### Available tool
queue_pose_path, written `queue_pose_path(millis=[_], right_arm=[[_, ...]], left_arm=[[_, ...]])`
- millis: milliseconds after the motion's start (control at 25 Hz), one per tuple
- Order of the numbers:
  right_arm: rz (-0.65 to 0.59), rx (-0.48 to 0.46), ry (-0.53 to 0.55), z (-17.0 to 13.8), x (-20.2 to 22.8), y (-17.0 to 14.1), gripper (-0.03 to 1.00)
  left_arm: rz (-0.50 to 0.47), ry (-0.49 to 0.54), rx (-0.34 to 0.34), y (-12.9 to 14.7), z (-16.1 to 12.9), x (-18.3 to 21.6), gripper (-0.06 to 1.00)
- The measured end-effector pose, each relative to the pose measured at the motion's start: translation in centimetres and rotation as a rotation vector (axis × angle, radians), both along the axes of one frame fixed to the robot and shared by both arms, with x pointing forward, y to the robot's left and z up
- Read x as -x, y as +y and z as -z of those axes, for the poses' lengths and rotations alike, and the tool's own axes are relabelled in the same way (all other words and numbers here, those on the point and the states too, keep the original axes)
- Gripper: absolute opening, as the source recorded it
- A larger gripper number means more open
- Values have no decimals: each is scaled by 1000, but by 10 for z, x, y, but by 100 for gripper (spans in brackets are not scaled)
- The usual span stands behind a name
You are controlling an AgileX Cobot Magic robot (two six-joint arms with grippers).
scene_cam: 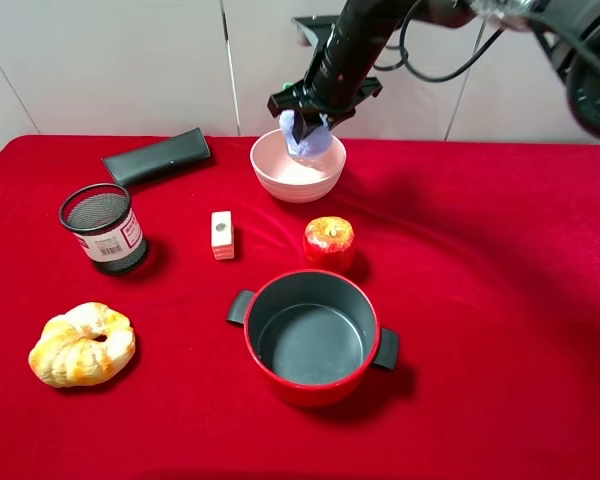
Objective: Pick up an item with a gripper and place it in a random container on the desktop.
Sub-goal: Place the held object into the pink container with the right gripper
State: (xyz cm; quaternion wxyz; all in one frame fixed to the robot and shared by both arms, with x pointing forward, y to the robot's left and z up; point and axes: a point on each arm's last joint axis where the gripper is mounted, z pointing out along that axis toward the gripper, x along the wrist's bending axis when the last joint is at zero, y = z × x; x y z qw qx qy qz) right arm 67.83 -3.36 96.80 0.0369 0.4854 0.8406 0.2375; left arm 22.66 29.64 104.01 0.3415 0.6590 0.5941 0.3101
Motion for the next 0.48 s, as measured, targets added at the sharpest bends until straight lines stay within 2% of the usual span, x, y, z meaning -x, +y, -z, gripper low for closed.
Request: queue_pose_path(millis=[240, 480], right_arm=[[1, 38, -29, 24, -8, 0, 24], [-4, 69, -2, 43, -10, 0, 24]], left_arm=[[0, 0, 0, 0, 0, 0, 99], [0, 0, 0, 0, 0, 0, 99]])
